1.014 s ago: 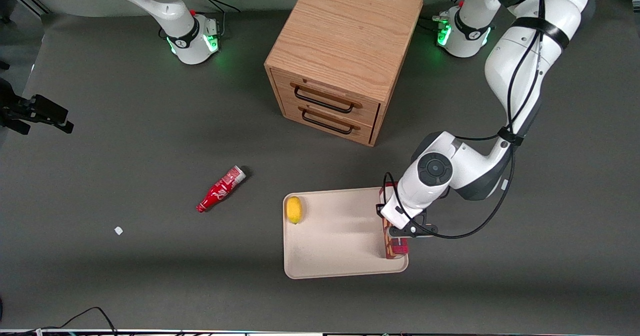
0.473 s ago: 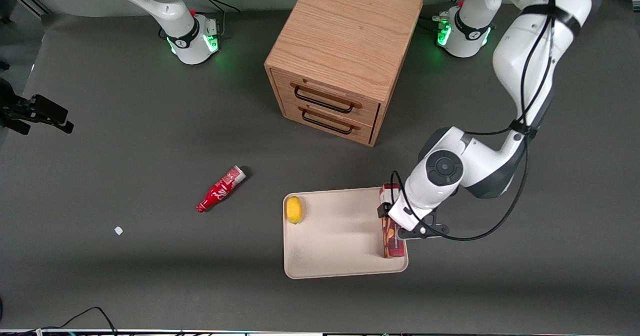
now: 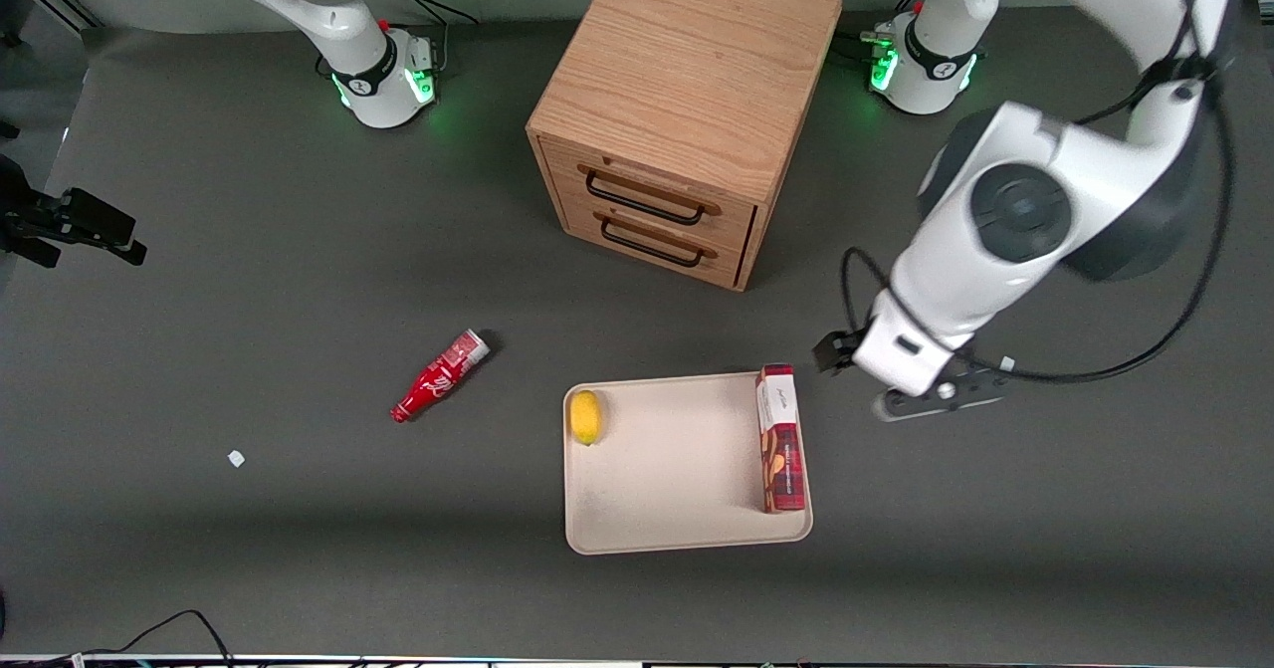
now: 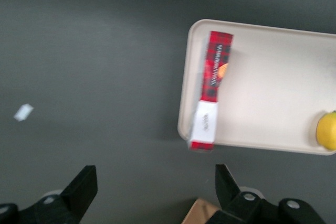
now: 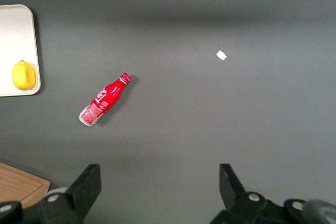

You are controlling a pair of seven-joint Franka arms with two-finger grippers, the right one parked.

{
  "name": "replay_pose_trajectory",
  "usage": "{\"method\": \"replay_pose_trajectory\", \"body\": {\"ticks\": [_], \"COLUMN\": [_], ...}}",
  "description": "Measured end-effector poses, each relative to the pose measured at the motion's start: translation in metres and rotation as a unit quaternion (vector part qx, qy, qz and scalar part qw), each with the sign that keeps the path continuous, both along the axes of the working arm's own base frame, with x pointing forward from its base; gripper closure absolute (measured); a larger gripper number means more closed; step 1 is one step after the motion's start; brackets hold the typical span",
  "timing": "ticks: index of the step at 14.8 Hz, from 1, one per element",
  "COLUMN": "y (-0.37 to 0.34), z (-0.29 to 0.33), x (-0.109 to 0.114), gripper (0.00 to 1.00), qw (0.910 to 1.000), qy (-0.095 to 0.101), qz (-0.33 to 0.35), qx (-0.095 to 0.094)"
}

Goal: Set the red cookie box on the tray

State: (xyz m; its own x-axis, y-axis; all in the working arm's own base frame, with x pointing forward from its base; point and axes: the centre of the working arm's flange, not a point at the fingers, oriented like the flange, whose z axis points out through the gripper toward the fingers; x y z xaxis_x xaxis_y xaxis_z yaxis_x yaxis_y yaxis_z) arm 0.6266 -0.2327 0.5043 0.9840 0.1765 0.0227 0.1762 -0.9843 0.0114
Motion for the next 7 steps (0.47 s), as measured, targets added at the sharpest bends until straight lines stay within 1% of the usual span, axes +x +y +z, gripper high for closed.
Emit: {"method": "replay_pose_trajectory", "body": {"ticks": [1, 4, 5, 6, 7], "y": [0.019, 0.086, 0.113, 0.141, 0.172], "z": [0.019, 0.068, 0.085, 0.1, 0.115], "x": [-0.006, -0.028, -0.037, -0.046, -0.054], "gripper": [0.0, 0.0, 0.0, 0.0, 0.0], "qw": [0.9999, 0.9973, 0.9955, 0.9937, 0.9925], "qy": [0.006, 0.042, 0.054, 0.062, 0.065], "qz": [-0.008, -0.053, -0.073, -0.09, -0.102], "qx": [0.005, 0.027, 0.029, 0.024, 0.016]}}
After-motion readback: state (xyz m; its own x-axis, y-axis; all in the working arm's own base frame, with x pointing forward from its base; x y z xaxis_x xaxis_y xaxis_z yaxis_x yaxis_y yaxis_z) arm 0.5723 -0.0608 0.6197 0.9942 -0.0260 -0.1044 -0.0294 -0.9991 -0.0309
